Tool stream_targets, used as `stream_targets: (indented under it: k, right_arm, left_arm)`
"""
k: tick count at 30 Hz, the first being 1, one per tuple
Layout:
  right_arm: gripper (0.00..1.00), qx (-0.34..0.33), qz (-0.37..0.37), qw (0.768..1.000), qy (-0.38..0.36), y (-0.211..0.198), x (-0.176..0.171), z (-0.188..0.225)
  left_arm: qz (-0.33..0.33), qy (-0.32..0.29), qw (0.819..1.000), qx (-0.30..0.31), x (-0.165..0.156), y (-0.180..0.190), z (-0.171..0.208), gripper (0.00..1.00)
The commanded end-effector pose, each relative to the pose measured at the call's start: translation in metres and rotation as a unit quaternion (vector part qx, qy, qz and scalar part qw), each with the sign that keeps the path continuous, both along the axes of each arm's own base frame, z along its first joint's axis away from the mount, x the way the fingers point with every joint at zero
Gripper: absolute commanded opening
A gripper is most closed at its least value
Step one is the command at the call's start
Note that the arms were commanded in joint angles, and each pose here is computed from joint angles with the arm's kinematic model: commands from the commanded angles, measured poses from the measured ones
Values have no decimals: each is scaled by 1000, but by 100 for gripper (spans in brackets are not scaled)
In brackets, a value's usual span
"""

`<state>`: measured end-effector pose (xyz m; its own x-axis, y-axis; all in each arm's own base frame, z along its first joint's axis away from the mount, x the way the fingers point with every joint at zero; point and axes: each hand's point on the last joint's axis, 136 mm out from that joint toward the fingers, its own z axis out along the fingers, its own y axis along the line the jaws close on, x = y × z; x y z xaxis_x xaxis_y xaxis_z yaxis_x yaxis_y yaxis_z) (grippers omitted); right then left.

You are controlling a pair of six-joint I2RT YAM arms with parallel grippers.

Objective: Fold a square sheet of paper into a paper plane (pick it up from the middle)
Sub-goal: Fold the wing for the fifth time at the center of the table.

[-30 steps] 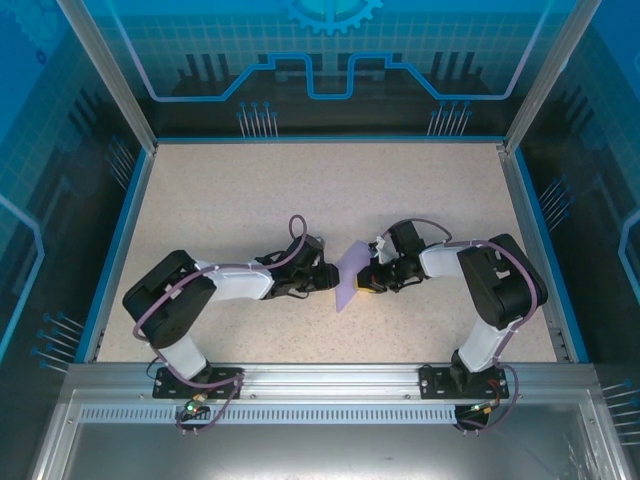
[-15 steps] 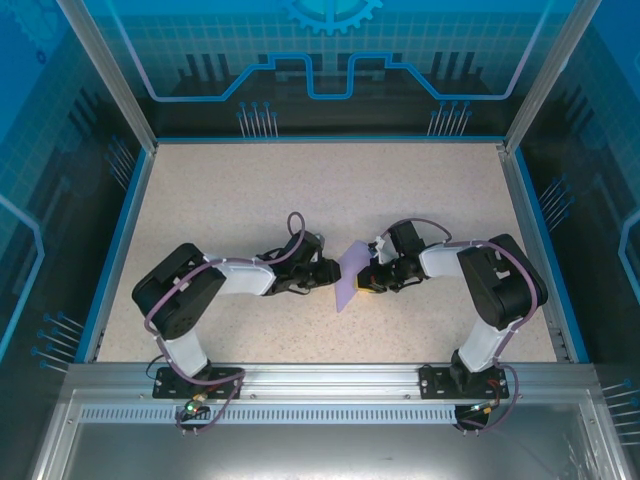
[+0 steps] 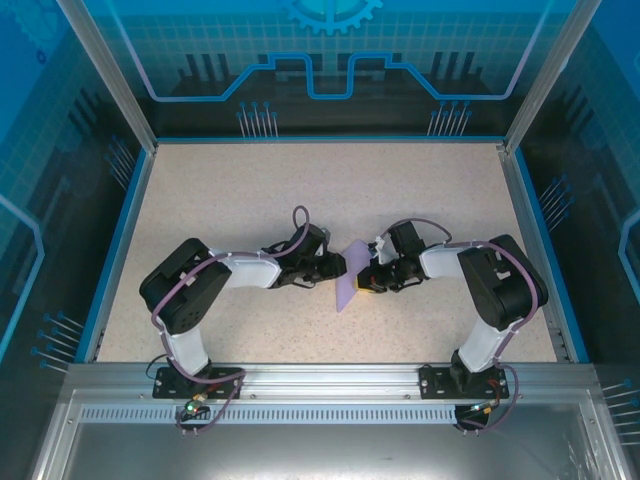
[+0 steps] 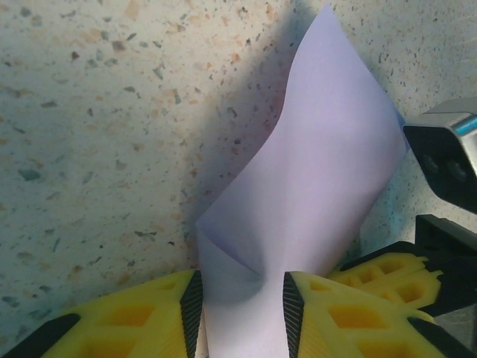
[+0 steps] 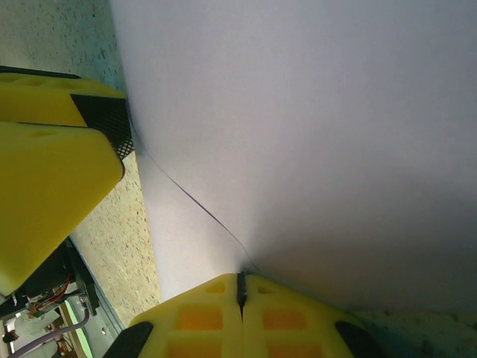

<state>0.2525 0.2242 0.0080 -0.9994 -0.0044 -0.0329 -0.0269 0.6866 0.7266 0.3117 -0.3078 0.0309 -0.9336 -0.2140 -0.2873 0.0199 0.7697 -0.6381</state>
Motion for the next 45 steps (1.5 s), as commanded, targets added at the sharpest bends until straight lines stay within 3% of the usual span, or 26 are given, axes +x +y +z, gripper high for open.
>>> stream_targets:
  k: [1,21,27,30,37,45]
  right_arm:
    - [0,-94,-9,994,47,-29,-28,-41]
    - [0,-77,-17,995,53,-33,-27,-48]
    - [0,-73,-22,996,53,-35,-26,-48]
    - [0,-71,-24,996,52,-35,-25,-47]
    - [0,-67,-27,996,46,-35,-22,-42]
    - [0,-62,-28,997,32,-35,-18,-29]
  left_arm:
    - [-18,-6,1000,2,2,-3,8,37]
    - [-31,-19,998,-49,2,-11,41,43]
    - [-44,-1,998,-41,-4,-12,33,38]
    - [-44,5,998,-36,-8,-10,27,29]
    - [-67,10,998,18,-16,-6,15,16]
    - [-71,1,991,112,-11,11,3,12]
